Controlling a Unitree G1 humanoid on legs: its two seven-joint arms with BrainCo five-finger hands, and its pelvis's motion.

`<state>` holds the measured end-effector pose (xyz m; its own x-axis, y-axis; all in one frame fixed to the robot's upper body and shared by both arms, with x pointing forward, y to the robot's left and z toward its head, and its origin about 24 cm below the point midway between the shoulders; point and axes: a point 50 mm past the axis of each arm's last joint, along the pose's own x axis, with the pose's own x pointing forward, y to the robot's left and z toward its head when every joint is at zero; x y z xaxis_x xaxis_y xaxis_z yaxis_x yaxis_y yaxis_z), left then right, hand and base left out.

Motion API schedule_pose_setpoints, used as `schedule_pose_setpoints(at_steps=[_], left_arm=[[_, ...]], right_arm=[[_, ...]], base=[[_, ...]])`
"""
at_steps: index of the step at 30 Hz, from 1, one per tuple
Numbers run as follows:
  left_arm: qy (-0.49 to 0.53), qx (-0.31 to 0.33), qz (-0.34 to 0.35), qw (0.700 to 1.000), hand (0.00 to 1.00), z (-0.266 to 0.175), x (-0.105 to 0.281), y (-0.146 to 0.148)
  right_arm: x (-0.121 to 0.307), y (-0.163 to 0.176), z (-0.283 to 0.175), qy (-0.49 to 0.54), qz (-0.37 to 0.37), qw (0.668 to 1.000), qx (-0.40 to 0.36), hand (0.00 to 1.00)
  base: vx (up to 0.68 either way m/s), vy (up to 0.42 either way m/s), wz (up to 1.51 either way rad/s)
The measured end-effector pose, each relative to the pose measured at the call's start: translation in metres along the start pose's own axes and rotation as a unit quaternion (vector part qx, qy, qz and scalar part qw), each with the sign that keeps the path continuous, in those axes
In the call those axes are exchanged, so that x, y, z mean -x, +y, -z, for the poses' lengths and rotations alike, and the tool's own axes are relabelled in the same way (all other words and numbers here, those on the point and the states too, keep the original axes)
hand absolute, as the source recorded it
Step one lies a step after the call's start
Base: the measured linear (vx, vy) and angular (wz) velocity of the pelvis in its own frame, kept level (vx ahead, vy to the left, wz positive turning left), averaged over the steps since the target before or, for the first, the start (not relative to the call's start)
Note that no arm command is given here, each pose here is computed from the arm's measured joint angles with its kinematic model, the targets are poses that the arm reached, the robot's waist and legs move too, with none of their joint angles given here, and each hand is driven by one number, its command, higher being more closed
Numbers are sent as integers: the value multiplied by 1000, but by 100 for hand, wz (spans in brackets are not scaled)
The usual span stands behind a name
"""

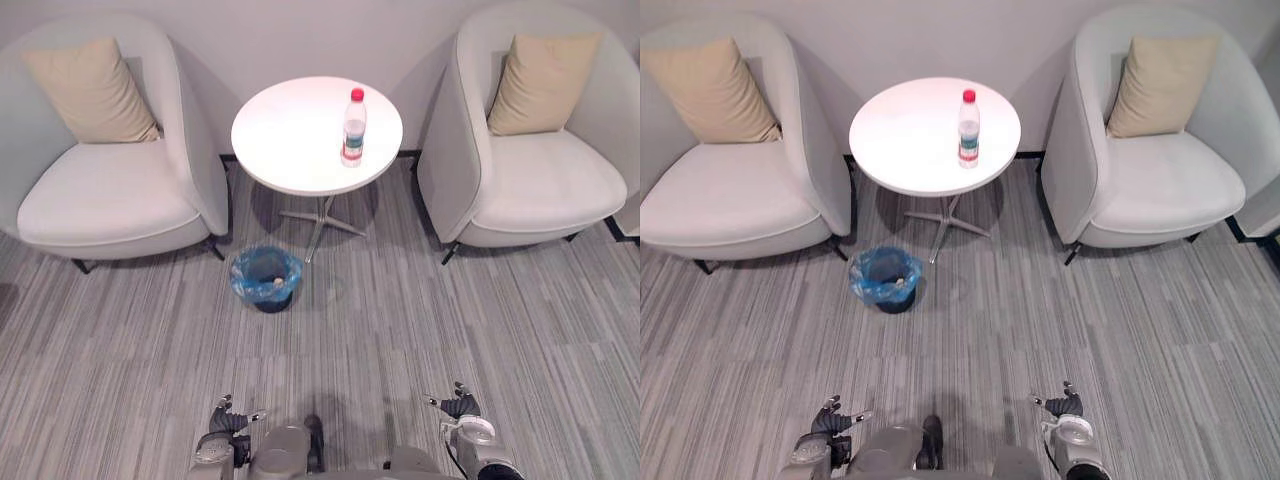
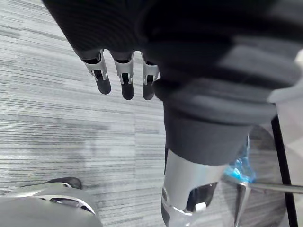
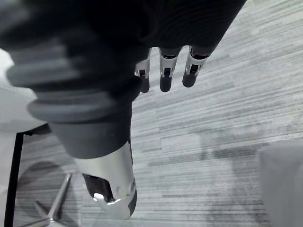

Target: Gather rubbish on tea table into small bin, then transfer packed bag to large trash can.

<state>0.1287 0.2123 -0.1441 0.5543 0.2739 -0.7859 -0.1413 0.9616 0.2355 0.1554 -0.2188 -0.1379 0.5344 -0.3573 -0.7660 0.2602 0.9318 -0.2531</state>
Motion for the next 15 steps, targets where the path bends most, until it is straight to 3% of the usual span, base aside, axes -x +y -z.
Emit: schedule_pose_setpoints(at_steps=[9,15], left_arm=[[7,14,22,1000,0,0,1,-19],[-7,50,22,998,0,-9,1,-26]], right_arm=[[0,-26,10,13,35,999,-8,0],[9,-9,24,17,19,999,-42,0]], base=[[435,-214,39],[263,-122,38]])
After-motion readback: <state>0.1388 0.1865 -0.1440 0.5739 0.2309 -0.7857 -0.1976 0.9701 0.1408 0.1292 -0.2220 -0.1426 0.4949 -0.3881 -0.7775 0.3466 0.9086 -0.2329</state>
